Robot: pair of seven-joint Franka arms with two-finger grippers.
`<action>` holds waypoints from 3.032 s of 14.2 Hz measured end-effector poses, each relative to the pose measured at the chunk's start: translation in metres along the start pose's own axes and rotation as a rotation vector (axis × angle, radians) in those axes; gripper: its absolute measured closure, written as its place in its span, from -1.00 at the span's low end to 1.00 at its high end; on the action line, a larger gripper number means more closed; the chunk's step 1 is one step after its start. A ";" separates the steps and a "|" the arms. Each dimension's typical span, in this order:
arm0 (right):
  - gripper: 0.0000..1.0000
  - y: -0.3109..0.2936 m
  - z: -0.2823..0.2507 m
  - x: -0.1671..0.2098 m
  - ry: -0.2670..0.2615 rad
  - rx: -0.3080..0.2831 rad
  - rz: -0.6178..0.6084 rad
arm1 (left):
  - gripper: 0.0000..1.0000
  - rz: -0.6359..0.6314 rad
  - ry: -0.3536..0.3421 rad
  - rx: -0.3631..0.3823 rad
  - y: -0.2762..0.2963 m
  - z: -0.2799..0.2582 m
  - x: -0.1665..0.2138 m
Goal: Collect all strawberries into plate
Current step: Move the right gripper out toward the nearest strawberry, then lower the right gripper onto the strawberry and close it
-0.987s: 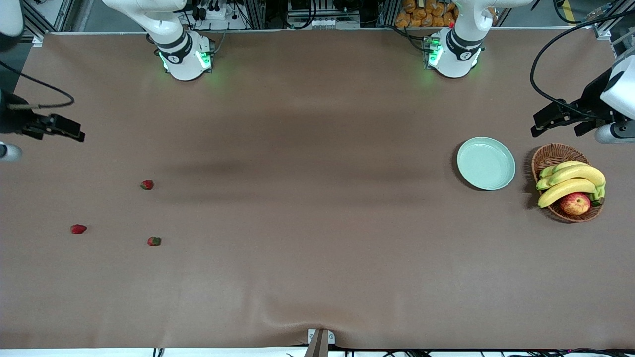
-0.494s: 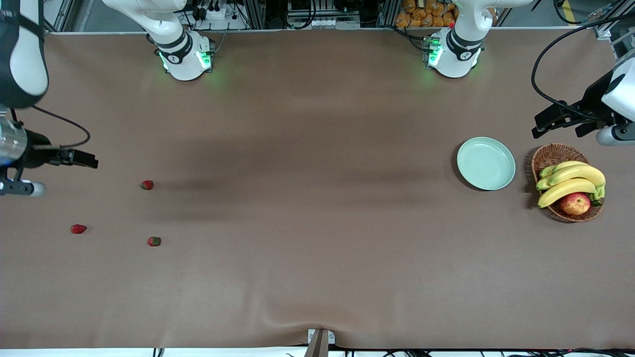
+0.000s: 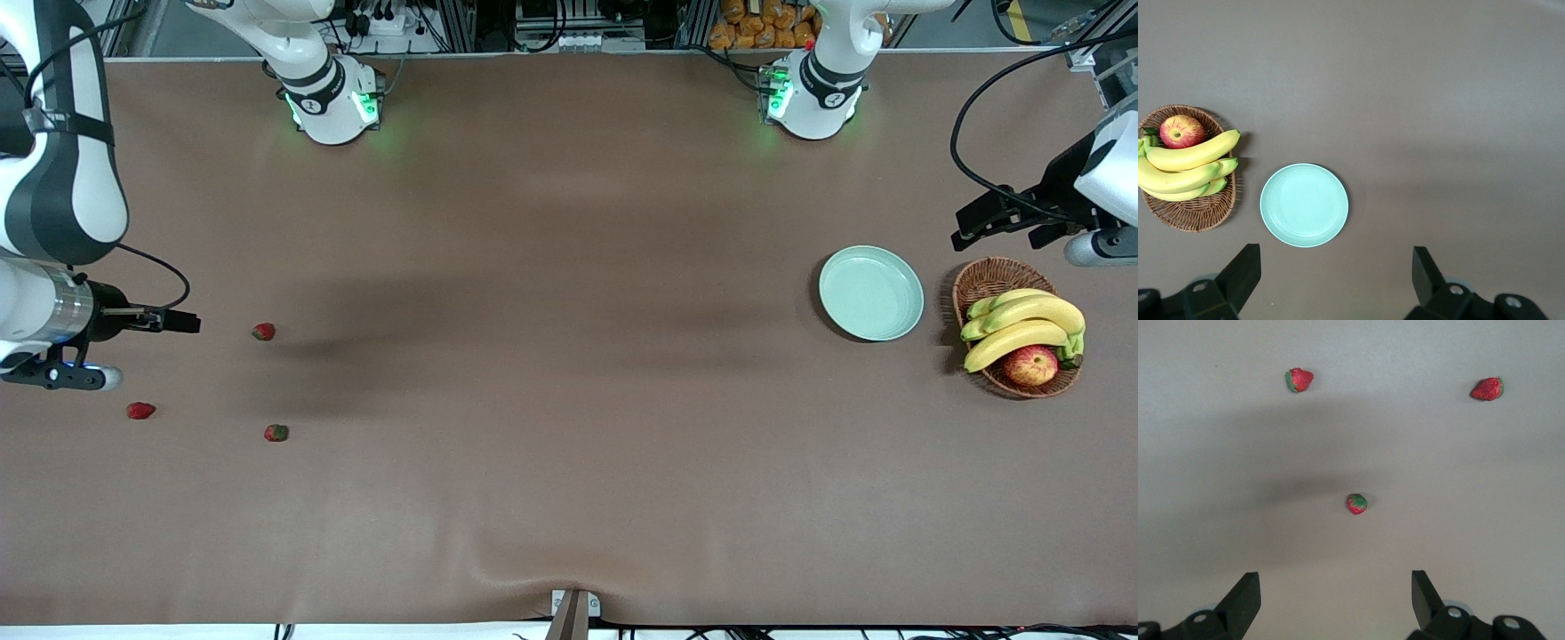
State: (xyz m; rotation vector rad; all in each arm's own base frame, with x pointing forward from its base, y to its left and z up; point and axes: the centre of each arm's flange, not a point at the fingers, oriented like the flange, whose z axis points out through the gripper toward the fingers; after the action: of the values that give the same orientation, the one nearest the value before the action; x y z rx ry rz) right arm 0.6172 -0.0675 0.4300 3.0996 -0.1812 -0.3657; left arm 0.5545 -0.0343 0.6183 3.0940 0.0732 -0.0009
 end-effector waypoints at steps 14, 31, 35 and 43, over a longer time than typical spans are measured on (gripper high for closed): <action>-1.00 0.034 0.157 -0.011 0.081 0.013 0.059 | -1.00 0.000 -0.005 0.001 0.000 0.003 0.002; -1.00 0.030 0.254 -0.016 0.032 0.029 0.164 | -1.00 -0.001 -0.011 0.001 0.000 0.006 0.003; -0.96 0.029 0.259 -0.017 0.023 0.030 0.162 | -1.00 -0.001 -0.011 0.001 0.000 0.006 0.003; 0.18 0.024 0.263 -0.020 0.013 0.041 0.167 | -1.00 -0.001 -0.012 0.001 0.000 0.006 0.003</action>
State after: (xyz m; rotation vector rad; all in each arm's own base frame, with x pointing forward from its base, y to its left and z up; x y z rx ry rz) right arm 0.5342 -0.0893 0.1797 3.0960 -0.4496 -0.3402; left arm 0.5576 -0.0343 0.6119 3.0948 0.0738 -0.0193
